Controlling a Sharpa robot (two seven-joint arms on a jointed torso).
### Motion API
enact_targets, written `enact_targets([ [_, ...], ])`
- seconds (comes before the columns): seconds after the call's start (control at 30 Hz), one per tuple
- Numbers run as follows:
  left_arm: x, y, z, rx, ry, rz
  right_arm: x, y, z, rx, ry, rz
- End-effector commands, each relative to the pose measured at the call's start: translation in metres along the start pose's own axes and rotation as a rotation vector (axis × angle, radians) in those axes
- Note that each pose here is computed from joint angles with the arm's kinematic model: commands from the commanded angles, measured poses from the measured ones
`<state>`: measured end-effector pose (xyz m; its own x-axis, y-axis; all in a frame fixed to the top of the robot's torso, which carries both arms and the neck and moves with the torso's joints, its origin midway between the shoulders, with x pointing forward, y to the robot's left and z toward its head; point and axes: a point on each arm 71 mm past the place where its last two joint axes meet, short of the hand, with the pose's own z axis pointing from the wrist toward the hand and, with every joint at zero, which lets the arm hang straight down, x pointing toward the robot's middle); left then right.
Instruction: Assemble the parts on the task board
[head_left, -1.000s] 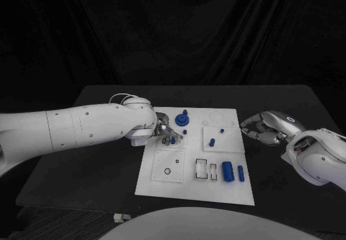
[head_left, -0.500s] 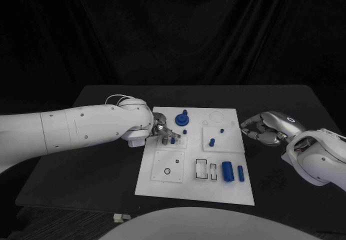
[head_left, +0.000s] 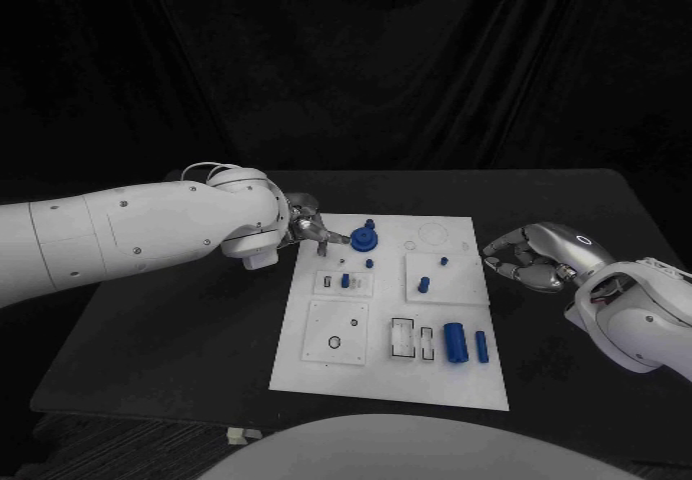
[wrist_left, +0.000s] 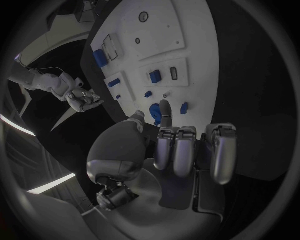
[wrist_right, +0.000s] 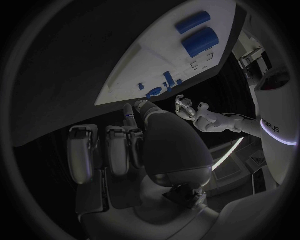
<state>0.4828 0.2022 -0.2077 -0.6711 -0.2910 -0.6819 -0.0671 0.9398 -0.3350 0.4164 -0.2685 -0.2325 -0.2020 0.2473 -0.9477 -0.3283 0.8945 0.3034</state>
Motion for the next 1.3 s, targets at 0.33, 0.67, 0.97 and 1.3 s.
enact_targets([
  [0.33,-0.019,0.0054,0.0108,0.013,-0.05,-0.007,0.001,-0.001,-0.002,0.019,0.006,0.0],
  [0.67,-0.0207,0.013,0.025,-0.025,-0.044,0.019,0.001,0.001,-0.003,0.013,0.008,0.003],
  [0.97,-0.0146,0.0155,0.0357,-0.039,-0.03,0.021,0.001,0.003,-0.002,0.004,0.005,0.005],
  [1.3,-0.0086,0.0208,0.0428,-0.068,-0.003,0.027,0.001,0.001,-0.002,0.007,0.005,0.003],
])
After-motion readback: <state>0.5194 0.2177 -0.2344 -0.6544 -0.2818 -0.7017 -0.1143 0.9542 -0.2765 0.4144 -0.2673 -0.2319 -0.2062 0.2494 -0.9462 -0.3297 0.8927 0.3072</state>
